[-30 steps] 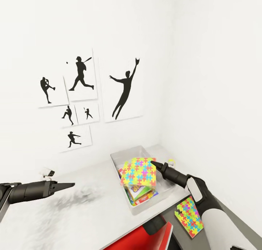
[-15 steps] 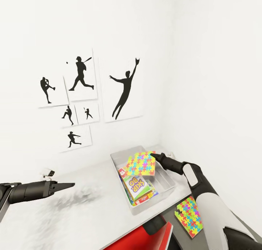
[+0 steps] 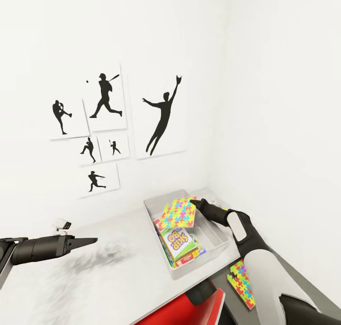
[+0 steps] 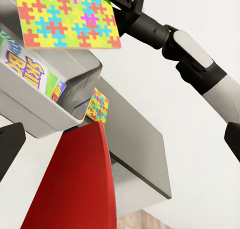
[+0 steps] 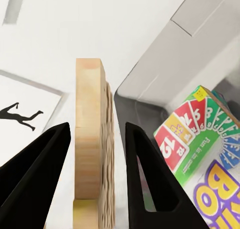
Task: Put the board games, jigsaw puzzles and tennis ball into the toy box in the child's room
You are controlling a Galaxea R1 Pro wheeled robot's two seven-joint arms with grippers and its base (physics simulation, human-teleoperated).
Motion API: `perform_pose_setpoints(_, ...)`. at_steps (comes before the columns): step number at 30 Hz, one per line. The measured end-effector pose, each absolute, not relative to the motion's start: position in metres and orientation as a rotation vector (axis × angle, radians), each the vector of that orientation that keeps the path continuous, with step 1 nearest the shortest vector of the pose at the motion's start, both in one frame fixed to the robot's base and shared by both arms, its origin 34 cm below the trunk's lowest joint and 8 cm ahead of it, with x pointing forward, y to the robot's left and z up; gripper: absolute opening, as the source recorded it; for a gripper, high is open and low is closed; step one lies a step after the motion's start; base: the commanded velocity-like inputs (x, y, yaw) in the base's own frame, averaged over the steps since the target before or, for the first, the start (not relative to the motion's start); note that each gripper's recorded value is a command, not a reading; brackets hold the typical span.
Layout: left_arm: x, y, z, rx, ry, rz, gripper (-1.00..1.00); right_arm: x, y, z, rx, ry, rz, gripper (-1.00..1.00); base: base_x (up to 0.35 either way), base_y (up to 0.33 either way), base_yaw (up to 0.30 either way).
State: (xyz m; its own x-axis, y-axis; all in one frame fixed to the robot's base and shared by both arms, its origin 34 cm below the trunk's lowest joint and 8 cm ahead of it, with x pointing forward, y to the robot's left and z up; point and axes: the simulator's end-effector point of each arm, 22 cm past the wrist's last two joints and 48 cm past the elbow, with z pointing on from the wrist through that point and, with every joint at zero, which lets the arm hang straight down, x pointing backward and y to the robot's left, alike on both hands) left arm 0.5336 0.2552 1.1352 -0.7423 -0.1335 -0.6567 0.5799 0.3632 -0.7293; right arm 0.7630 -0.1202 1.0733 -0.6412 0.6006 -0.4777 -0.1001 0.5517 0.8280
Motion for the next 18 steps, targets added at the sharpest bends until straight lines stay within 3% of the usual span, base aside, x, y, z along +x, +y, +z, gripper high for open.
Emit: perform_pose_setpoints(18, 0.535, 0.2553, 1.1308, 0.379, 1.993, -1.431, 1.0, 0.7653, -0.1212, 1.0676, 0.412, 2.007, 1.12, -1.0, 0.0, 0.0, 0.0)
